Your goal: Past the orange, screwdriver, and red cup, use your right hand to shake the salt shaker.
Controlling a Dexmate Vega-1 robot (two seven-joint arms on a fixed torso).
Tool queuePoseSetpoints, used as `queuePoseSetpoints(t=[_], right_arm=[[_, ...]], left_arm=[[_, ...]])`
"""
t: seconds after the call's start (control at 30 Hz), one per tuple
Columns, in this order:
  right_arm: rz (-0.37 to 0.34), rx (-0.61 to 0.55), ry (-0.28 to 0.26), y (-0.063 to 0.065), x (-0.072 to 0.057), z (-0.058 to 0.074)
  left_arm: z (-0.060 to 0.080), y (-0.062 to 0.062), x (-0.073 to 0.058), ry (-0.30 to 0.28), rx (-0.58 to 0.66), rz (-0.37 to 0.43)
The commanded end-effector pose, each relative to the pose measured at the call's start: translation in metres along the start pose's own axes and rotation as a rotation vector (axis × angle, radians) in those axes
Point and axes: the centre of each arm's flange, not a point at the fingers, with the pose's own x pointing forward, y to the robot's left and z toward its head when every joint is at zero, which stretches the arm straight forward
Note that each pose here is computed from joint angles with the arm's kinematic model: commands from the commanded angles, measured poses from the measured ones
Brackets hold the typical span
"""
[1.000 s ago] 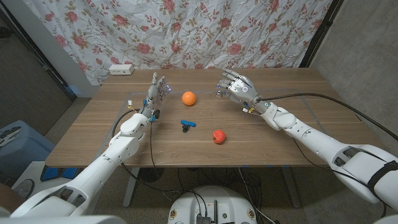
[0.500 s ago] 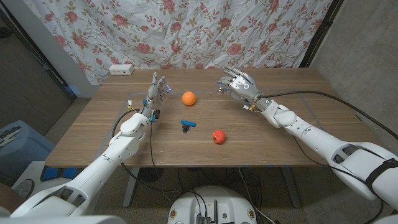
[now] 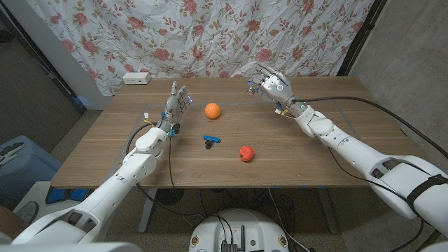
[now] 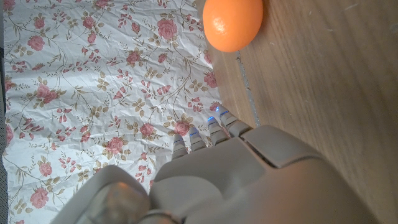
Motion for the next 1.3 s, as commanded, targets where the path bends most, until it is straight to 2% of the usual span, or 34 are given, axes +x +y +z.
queuePoseSetpoints(t=[0.03,0.17,0.4,0.77,1.3], right_arm=[[-0.025,-0.049,0.058,-0.005,0.012,-0.020],[-0.036,-0.059,0.092,-0.007,0.015,-0.026],[-0.031,-0.067,0.110,-0.006,0.012,-0.028],[-0.018,-0.026,0.069,-0.004,0.004,-0.009],[0.008,0.021,0.003,0.001,-0.008,0.012]], left_arm=[[0.000,0.000,0.000,0.000,0.000,0.000],[0.000,0.000,0.000,0.000,0.000,0.000],[0.000,0.000,0.000,0.000,0.000,0.000],[0.000,0.000,0.000,0.000,0.000,0.000],[0.000,0.000,0.000,0.000,0.000,0.000]])
